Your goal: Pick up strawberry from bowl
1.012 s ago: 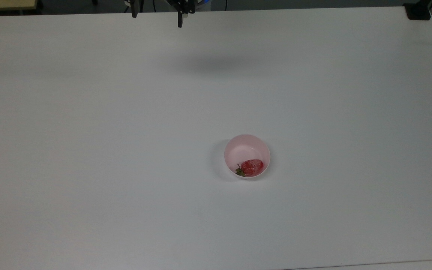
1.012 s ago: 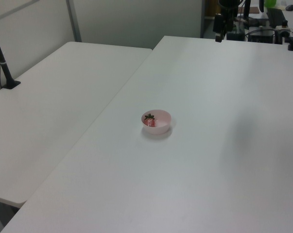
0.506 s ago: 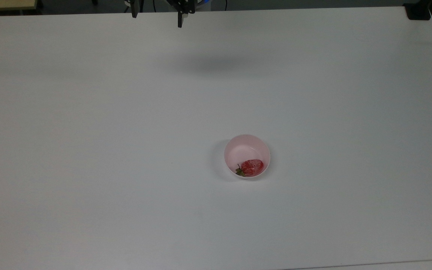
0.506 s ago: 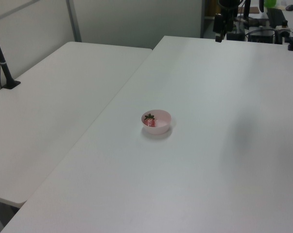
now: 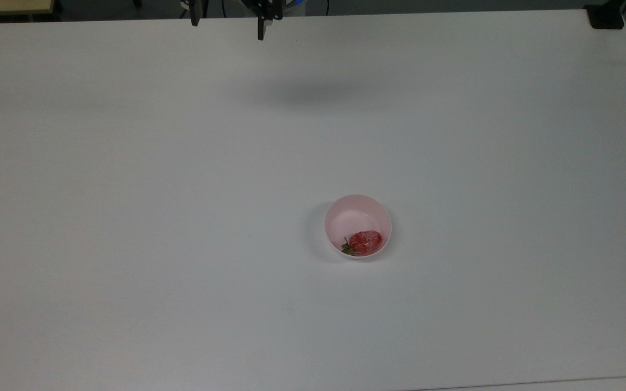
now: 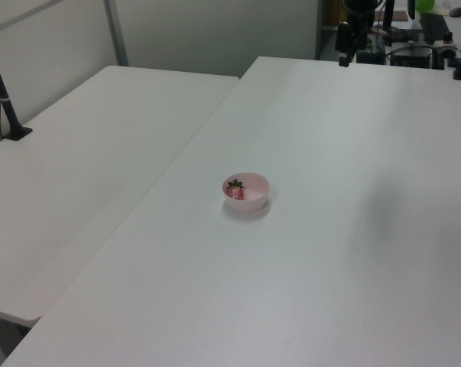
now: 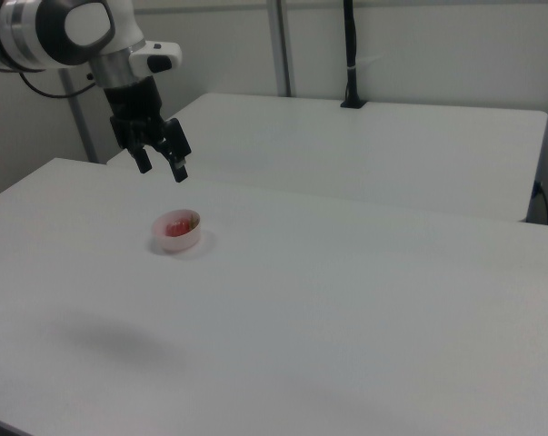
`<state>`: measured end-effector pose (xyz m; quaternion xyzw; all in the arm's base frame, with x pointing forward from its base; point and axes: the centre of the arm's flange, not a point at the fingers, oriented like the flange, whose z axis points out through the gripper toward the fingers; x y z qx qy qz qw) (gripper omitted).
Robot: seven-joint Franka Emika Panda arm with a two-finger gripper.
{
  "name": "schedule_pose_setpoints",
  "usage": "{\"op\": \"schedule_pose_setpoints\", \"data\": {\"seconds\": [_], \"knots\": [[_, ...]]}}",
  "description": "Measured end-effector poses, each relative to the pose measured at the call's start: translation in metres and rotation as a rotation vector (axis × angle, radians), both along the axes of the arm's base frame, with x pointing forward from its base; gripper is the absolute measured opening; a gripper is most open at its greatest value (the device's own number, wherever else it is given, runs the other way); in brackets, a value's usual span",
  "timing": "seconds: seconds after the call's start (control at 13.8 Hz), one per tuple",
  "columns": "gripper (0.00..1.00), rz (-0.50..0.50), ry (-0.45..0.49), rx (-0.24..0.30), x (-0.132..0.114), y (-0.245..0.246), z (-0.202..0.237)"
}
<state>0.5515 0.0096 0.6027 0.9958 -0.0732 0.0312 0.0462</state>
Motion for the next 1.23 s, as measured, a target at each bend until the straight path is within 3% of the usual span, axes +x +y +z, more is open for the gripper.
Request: {"op": "schedule_pose_setpoints", "data": {"seconds": [0.22, 0.36, 0.51, 0.65, 0.8, 1.23], "knots": [[1.00, 0.111, 0.022, -0.006, 0.004, -0.011, -0.006], [1.00, 0.172, 0.051, 0.030, 0.017, -0.026, -0.025], [1.00, 0.087, 0.026, 0.048, 0.031, -0.022, -0.037], [1.00, -0.110, -0.058, 0.068, 0.055, 0.011, -0.056], [1.00, -0.206, -0.117, 0.091, 0.075, 0.044, -0.081], [0.99, -0.331, -0.180, 0.163, 0.116, 0.131, -0.189]]}}
